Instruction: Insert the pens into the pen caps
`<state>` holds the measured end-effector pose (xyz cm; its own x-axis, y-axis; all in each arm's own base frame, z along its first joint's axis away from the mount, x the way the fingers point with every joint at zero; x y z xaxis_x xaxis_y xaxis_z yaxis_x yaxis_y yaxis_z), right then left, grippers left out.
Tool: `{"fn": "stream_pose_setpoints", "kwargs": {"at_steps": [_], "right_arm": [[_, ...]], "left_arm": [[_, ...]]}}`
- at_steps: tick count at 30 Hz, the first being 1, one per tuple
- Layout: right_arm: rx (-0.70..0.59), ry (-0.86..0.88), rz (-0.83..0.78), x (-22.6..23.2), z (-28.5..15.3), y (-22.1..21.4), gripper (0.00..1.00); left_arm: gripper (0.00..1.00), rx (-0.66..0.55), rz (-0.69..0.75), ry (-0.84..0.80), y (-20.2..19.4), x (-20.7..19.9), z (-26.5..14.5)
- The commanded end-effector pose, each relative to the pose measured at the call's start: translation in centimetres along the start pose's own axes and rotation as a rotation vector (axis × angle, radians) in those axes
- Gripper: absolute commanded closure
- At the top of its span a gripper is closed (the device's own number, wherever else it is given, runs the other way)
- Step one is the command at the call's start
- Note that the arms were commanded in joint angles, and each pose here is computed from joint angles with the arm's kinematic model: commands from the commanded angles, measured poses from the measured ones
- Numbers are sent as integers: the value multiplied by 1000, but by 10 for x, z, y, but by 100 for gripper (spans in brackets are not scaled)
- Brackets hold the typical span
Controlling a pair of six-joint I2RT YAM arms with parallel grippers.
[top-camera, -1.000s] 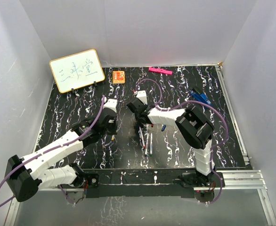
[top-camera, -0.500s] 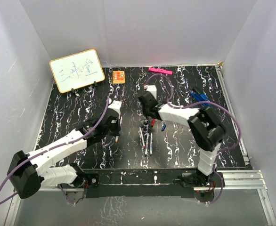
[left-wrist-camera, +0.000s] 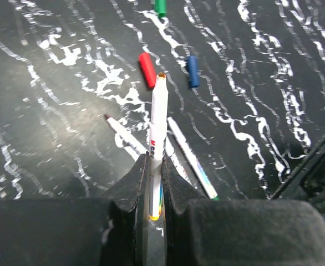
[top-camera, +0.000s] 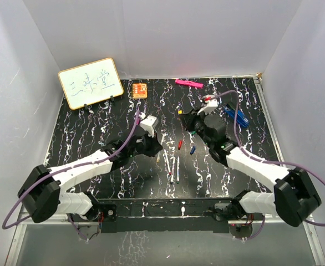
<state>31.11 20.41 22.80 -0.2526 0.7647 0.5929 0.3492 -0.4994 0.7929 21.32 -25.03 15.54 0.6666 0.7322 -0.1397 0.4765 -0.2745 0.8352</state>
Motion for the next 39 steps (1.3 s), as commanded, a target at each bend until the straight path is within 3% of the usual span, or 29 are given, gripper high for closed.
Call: {"fn": "stream_pose_setpoints", "kwargs": {"at_steps": [1, 14, 39], "right_arm": [[-180, 262, 28, 37, -22, 33, 100], [-282, 473, 158, 45, -54, 29, 100], [-205, 526, 193, 48, -48, 11, 100]], "left_arm": [[100, -150, -15, -191, 27, -24, 11], [100, -297, -69, -369, 48, -48, 13], [100, -413, -52, -387, 70, -51, -5]]}}
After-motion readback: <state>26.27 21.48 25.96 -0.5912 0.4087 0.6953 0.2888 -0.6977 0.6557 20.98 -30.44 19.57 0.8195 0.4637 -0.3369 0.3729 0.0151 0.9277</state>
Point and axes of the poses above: each gripper's point midway between its finger pads, its own z axis out along the fingers, its own x axis along the line the jaws close on, y = z × x, the point moved 5 cm from there along -z, back along the fingers, and after that the axes turned 13 degrees about z, right-handed, at the moved point
